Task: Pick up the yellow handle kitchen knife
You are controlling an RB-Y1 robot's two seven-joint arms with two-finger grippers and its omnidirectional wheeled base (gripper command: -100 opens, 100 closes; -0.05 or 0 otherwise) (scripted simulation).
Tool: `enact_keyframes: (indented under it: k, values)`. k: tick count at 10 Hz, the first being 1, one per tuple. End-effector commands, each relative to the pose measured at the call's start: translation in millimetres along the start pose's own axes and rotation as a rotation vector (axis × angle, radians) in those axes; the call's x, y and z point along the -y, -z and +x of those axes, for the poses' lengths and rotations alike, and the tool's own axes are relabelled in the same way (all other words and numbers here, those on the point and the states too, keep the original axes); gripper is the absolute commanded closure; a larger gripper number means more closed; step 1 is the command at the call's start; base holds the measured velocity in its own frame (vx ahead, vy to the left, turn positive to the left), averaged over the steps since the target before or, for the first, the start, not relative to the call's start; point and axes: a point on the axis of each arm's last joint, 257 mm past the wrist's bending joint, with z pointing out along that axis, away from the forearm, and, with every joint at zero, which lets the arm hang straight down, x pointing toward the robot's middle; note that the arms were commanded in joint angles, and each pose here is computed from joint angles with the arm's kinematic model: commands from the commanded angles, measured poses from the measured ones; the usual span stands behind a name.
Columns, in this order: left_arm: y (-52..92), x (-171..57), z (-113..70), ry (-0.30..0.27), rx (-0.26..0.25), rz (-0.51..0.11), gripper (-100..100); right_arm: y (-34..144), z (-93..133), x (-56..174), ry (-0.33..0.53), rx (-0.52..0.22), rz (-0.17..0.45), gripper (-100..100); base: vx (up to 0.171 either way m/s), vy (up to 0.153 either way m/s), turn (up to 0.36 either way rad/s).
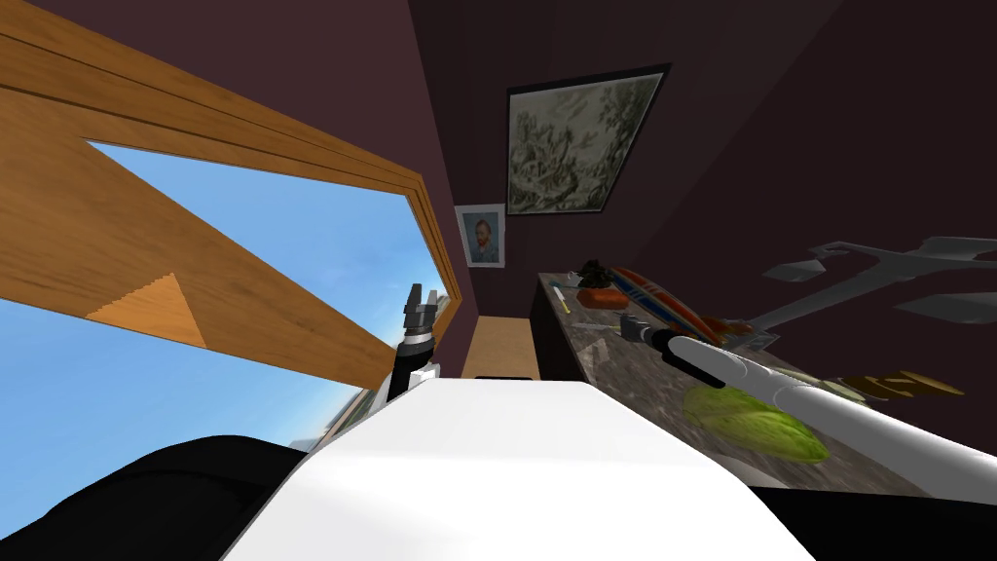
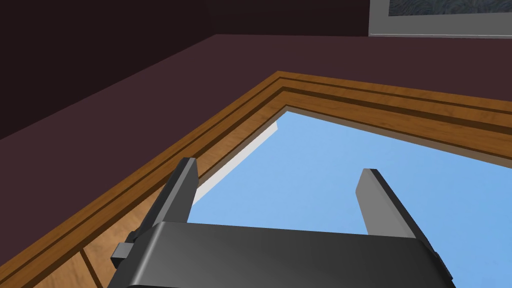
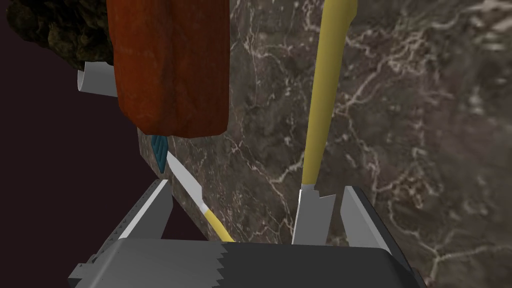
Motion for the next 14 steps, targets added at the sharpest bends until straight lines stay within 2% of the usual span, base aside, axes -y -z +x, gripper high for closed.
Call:
enact_keyframes:
  k: [1,3,4,5,6,7,11,12,13,14]
  values:
    - [0.0,0,0.0,0.0,0.0,0.0,0,-1.9,-1,-3,-0.012,-0.007,0.018,-100,-0.027,-0.01,0.004]
    - [0.0,0,0.0,0.0,0.0,0.0,0,-5.8,-4,-18,-0.032,-0.013,0.024,-100,-0.025,-0.016,0.005]
    - [0.0,0,0.0,0.0,0.0,0.0,0,-5.7,-3,-13,-0.024,-0.011,0.022,-100,-0.01,-0.005,0.001]
    - [0.0,0,0.0,0.0,0.0,0.0,0,-6.0,-3,-13,-0.026,-0.012,0.024,0,0.0,0.0,0.0]
    - [0.0,0,0.0,0.0,0.0,0.0,0,-6.0,-3,-13,-0.026,-0.012,0.023,-100,0.0,0.0,0.0]
    - [0.0,0,0.0,0.0,0.0,0.0,0,-6.0,-3,-13,-0.026,-0.012,0.023,100,0.0,0.0,0.0]
    - [0.0,0,0.0,0.0,0.0,0.0,0,-6.0,-3,-13,-0.026,-0.012,0.023,100,0.0,0.0,0.0]
    - [0.0,0,0.0,0.0,0.0,0.0,0,-6.0,-3,-13,-0.026,-0.012,0.023,0,0.0,0.0,0.0]
    - [0.0,0,0.0,0.0,0.0,0.0,0,-0.7,-1,-15,-0.022,-0.004,-0.01,-100,0.028,0.013,-0.001]
    - [0.0,0,0.0,0.0,0.0,0.0,0,0.9,0,-16,-0.022,-0.002,-0.022,-100,0.045,0.023,-0.003]
